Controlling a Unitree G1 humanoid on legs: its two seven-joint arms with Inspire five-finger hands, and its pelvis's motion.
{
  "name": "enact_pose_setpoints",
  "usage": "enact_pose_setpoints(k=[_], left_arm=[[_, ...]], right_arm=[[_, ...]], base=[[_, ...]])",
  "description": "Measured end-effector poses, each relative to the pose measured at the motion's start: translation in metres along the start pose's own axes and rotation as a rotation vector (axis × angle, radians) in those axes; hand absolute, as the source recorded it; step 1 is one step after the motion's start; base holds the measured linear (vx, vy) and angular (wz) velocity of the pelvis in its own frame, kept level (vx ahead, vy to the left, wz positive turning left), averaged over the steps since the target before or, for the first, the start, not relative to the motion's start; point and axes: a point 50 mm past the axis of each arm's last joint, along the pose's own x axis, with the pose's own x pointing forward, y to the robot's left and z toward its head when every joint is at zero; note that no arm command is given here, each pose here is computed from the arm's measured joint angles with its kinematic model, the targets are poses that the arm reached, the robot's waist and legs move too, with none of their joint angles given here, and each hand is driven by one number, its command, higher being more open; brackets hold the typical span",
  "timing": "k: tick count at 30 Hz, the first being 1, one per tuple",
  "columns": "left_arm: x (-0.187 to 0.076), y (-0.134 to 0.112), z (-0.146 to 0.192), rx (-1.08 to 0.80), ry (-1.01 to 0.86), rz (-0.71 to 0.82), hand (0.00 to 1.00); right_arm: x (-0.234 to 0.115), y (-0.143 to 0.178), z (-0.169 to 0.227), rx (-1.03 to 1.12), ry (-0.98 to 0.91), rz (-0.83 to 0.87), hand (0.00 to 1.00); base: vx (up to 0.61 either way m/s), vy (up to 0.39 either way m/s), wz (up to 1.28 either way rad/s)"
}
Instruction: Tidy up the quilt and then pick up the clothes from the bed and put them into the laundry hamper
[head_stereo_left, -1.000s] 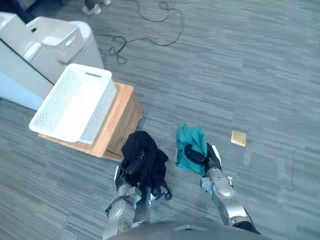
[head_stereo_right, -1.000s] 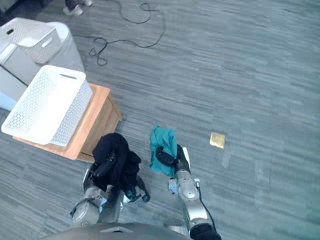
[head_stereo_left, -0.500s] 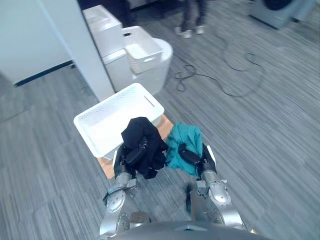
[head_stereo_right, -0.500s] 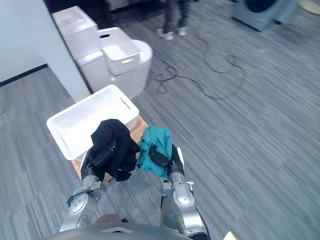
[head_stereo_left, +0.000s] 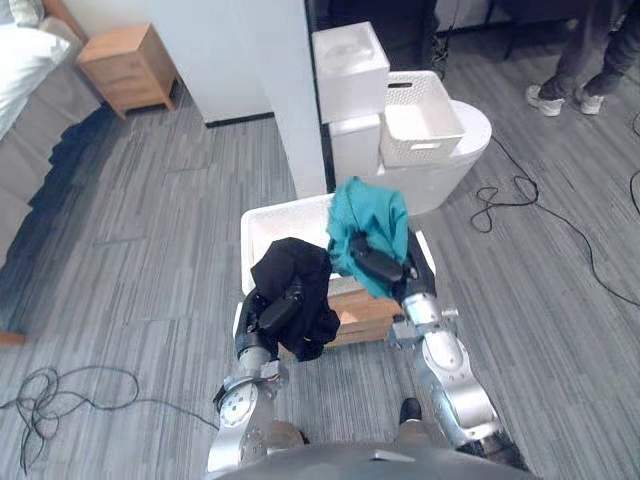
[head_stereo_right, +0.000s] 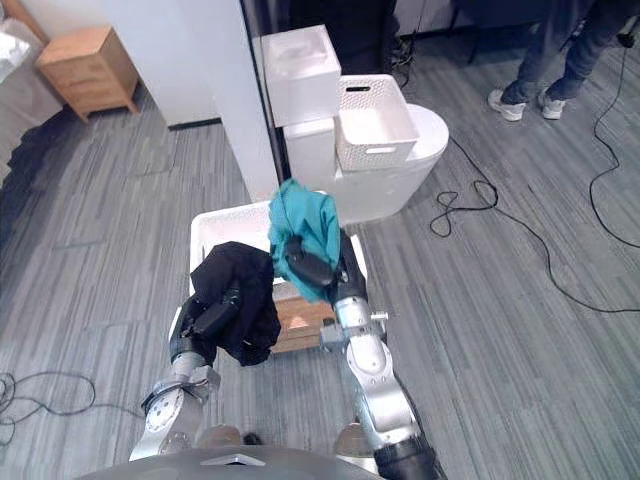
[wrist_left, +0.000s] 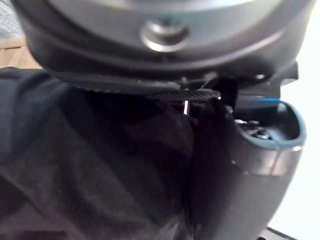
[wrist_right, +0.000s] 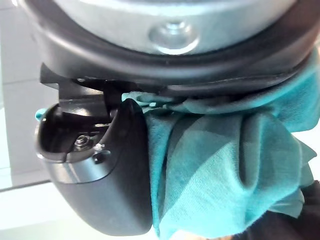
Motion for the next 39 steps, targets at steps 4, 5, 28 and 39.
enact_pose_setpoints(k=[4,5,28,39], left_arm=[[-0.009,0.013,-0.006,0.007,0.034,0.03,0.0],[-0.011,0.017,-0.005,0.013,0.034,0.04,0.0],[-0.038,-0.045,-0.02,0.046,0.118,-0.335,0.0],[-0.056,-0.064,-0.035,0.045,0.204,-0.52,0.0]], right_arm=[[0.006,0.004,0.004,0.02,-0.026,-0.004,0.0],[0.008,0.01,0.0,0.029,-0.011,0.014,0.0],[0.022,-0.014,-0.053,-0.38,0.226,0.025,0.0],[0.002,-0.026,-0.091,-0.41,0.408,0.001,1.0]], base=[[0.1,0.217,0.35],[0.2,0.242,0.59],[0.1,-0.008,0.08],[-0.05,-0.008,-0.06]])
